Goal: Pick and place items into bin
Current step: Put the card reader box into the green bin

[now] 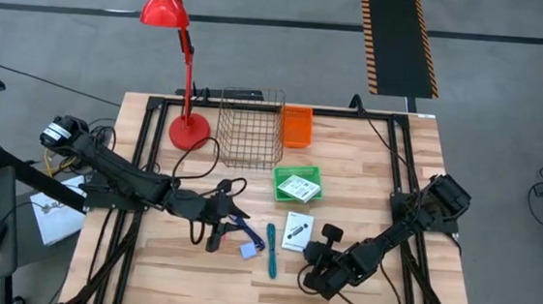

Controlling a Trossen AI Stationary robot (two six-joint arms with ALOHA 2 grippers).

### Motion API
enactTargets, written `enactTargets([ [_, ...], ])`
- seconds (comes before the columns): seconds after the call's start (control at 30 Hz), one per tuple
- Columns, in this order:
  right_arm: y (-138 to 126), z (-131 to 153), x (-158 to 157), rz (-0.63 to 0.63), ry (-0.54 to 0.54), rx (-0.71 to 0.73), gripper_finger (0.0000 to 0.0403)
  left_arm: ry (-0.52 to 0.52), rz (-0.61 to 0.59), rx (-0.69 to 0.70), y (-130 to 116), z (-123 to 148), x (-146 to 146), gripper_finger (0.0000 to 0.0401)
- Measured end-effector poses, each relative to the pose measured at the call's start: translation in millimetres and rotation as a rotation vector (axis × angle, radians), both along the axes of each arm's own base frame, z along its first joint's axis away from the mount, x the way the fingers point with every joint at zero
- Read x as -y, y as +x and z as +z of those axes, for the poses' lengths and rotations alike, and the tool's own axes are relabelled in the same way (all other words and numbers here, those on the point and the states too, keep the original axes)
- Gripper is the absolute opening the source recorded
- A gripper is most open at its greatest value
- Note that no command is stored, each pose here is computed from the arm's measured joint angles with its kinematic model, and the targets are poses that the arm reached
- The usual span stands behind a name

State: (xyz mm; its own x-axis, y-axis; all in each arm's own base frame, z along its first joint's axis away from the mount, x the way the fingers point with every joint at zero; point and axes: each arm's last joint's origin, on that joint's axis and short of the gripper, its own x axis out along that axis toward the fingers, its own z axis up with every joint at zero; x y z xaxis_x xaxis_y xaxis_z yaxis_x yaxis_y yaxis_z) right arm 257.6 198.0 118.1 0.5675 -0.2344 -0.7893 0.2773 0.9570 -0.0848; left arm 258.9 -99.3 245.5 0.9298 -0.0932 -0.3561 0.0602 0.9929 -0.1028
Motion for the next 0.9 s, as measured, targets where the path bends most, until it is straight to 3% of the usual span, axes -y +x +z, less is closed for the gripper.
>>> enactTargets([
  [0.17, -0.2, 0.0, -0.4, 0.005, 0.011, -0.011, 0.0000, 0.008, -0.003, 0.001, 0.0, 0.0, 0.0, 0.0121],
  [0.53, -1.2, -0.3, -0.8, 0.008, 0.029, -0.031, 0.0000, 0.168, -0.063, 0.017, 0.0, 0.0, 0.0, 0.0121],
  [0.9, -3.8, -2.5, -5.9, 0.042, 0.089, -0.073, 0.0000, 0.178, -0.042, 0.016, 2.4, 0.1, -6.4, 0.0121],
])
